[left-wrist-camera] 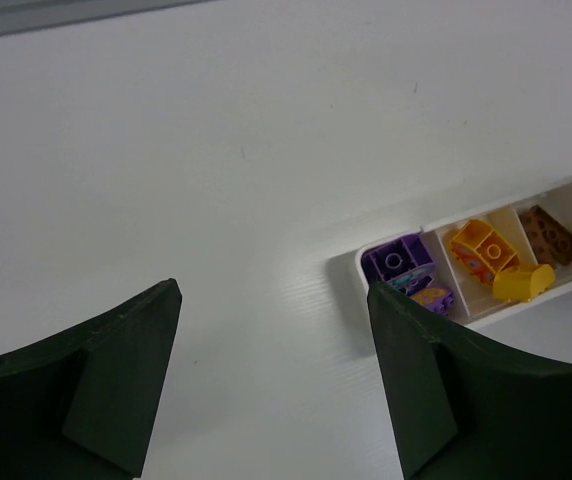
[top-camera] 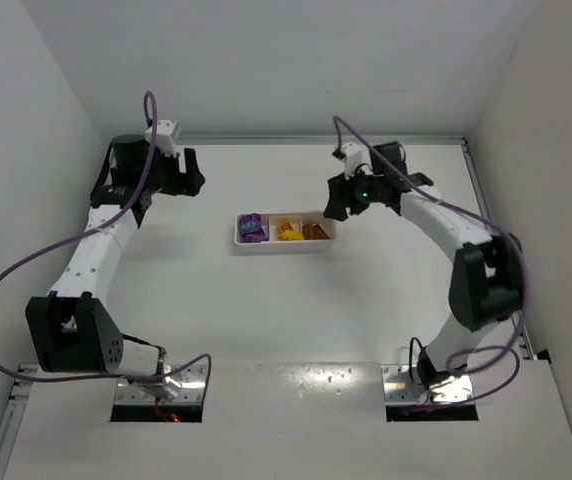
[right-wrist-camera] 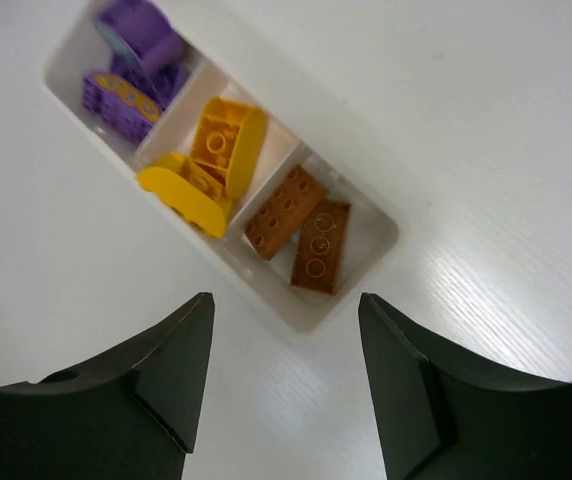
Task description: Sort the legos into containers by color
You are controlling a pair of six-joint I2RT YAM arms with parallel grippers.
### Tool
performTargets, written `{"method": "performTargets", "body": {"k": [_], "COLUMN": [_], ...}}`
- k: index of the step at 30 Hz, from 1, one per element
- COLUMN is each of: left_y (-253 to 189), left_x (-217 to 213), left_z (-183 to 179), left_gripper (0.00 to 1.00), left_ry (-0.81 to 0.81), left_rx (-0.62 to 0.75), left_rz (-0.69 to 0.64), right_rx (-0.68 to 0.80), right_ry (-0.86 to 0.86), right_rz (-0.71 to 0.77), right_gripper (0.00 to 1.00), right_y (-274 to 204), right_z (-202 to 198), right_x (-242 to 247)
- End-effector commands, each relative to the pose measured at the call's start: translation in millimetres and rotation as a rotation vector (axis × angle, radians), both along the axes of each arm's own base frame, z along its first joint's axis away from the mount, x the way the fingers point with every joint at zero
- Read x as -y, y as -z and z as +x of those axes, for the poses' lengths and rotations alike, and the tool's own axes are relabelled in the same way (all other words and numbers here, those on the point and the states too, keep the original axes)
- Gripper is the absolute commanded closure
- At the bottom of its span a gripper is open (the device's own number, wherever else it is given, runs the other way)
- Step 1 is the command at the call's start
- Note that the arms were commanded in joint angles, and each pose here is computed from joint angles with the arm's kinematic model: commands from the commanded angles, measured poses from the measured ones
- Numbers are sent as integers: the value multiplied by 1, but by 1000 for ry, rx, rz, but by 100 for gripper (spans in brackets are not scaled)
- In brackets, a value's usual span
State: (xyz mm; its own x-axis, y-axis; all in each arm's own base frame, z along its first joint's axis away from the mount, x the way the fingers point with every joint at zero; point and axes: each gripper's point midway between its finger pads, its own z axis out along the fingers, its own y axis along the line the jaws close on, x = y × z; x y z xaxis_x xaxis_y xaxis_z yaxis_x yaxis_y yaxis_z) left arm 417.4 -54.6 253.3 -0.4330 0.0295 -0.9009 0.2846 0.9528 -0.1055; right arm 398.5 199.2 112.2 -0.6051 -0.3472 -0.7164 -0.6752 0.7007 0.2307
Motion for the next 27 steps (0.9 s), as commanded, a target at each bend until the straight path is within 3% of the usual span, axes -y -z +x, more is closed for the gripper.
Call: {"method": "performTargets", "body": {"k": [1, 5, 11, 15, 27], "left_y": [9, 38, 65, 85, 120], "left_x": [-9, -41, -77, -108, -141], "left_z": [-4, -15, -36, -50, -71], "left_gripper": [18, 18, 17, 12, 8], "left_ry": [-13, -63, -99, -138, -180], "left_rx": [-20, -58, -80, -92, -128], "left_rz": [-48, -21, 78, 153, 141], "right_rx": [169, 112, 95, 81, 78], "right_ry": [98, 252, 398, 460, 511], "right_rz": [100, 39, -28, -51, -19], "right_gripper": [39, 38, 25, 7, 2], "right_y": [-75, -50, -16, 0, 5], "right_z": [6, -5, -43, -60, -80], "right_x": [24, 91, 162, 186, 212]}}
